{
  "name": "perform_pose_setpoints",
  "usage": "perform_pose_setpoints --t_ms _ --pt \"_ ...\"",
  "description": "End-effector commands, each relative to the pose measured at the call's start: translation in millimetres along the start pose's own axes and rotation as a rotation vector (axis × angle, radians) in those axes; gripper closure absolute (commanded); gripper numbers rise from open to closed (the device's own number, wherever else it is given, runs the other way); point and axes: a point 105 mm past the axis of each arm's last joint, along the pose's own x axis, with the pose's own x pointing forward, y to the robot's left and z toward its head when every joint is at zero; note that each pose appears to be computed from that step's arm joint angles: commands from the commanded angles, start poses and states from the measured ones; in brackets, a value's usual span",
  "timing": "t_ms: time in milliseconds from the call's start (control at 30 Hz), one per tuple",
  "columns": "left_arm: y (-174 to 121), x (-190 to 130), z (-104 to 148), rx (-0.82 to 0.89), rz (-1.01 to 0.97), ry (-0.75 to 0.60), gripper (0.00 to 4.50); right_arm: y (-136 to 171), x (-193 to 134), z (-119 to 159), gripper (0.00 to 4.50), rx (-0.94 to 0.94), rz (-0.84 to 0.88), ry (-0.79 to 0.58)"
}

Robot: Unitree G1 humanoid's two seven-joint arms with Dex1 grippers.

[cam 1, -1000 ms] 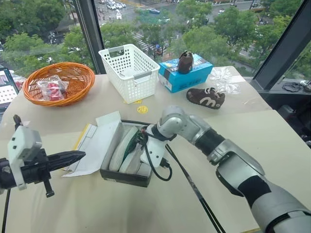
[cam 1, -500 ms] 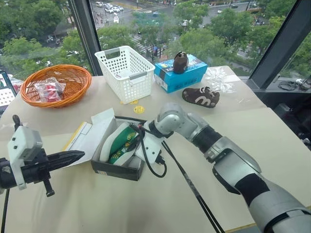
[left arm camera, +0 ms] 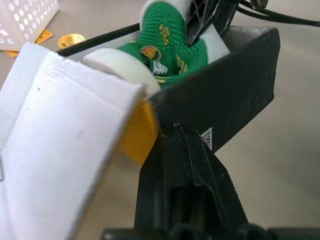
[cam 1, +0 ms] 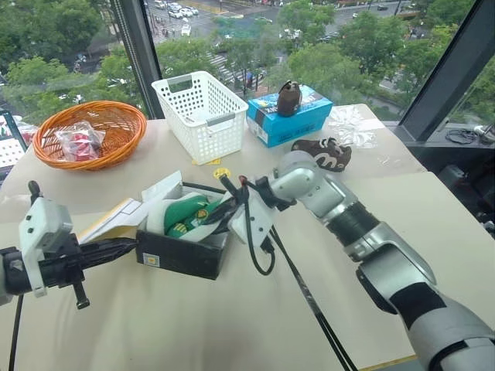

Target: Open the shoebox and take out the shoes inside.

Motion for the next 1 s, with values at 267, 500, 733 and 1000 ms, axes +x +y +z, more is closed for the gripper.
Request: perform_pose_setpoints --t_ms 267,500,733,1000 --pt "5 0 8 0.047 -0.015 0.0 4.5 20 -3 -28 4.12 -0.395 0.097 0.254" --pt "5 -1 9 0.048 -0.018 0.002 4.5 12 -4 -29 4.12 -0.509 0.004 0.315" --pt "5 -2 10 0.048 -0.02 0.005 4.5 3 -7 -23 4.12 -0.591 -0.067 0.354" --pt "7 0 10 0.047 -0.036 0.006 4.5 -11 -21 -23 4.12 -0.671 -0.143 0.424"
